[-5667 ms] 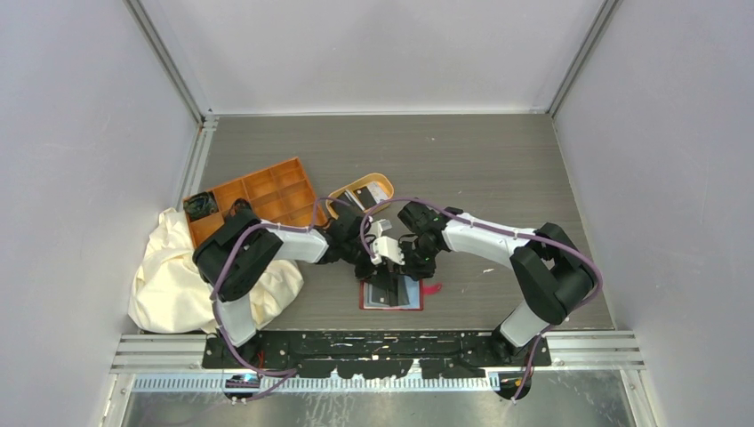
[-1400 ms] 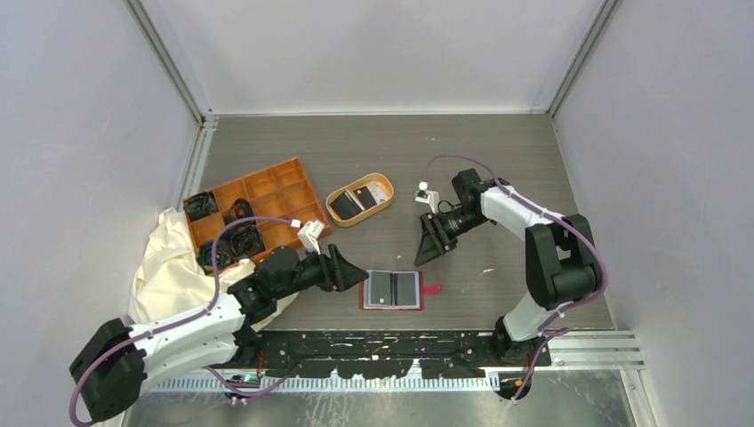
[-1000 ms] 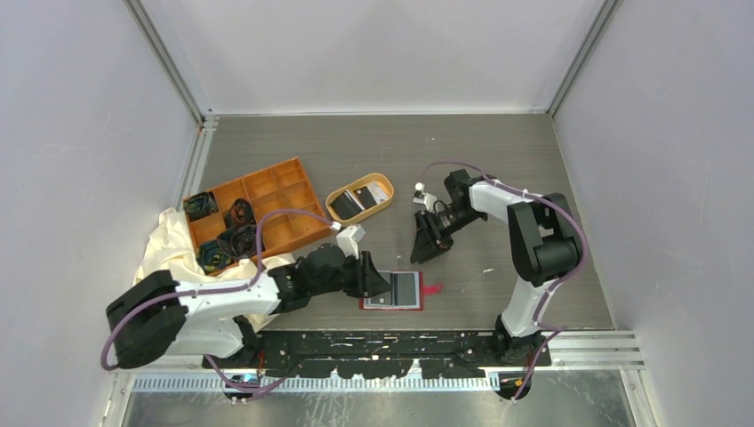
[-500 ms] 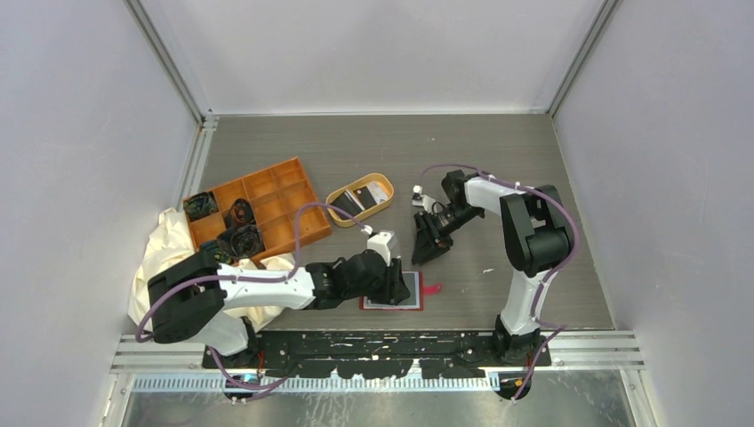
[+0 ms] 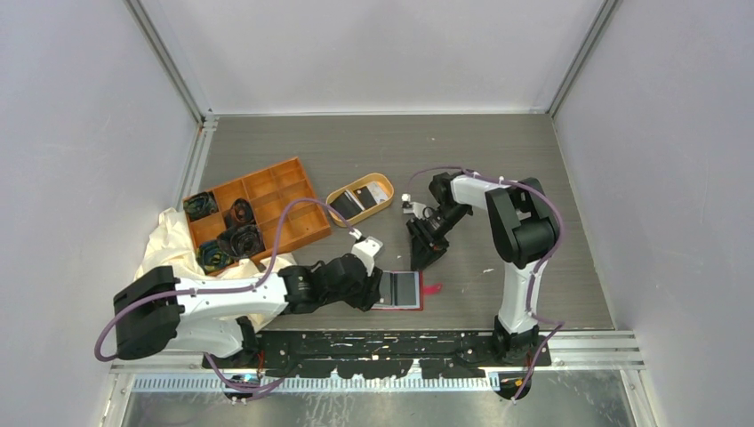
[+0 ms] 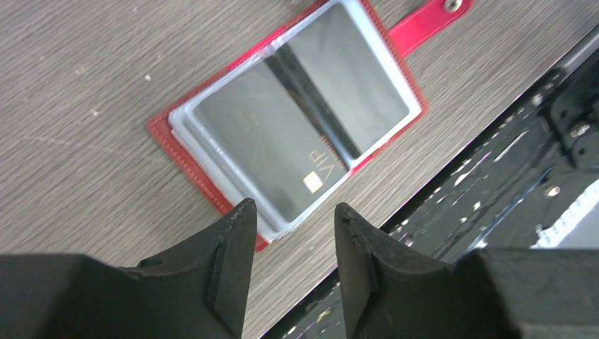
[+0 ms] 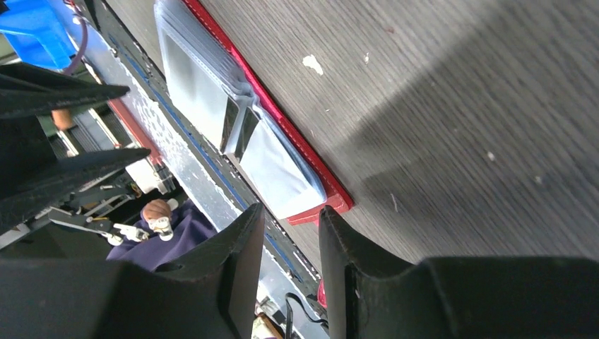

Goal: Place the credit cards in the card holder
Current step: Turn over the card slot in the card holder.

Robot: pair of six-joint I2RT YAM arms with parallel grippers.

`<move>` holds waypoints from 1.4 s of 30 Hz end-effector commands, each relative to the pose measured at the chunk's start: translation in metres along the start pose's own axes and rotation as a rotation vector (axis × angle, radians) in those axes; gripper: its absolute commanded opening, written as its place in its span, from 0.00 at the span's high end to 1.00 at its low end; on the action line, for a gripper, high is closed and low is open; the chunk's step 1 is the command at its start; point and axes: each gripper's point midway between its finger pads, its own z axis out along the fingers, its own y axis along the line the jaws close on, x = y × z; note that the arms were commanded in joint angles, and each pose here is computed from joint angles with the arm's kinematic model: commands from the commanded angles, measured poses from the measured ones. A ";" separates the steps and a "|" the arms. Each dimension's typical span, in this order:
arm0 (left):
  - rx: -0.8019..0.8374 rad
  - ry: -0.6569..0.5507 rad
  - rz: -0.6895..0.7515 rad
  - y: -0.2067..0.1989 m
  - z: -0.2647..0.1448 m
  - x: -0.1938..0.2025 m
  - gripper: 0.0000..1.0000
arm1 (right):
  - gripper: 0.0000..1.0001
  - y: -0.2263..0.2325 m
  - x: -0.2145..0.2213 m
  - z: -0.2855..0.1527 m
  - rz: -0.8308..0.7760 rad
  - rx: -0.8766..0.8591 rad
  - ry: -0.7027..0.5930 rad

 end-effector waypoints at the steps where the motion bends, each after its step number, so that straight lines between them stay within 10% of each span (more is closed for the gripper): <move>1: -0.049 0.019 0.099 0.019 -0.008 0.010 0.54 | 0.60 -0.001 -0.001 -0.001 -0.014 0.022 0.029; 42: 0.087 0.026 -0.084 -0.006 0.031 0.017 0.52 | 0.60 0.051 0.001 -0.002 -0.054 -0.233 0.046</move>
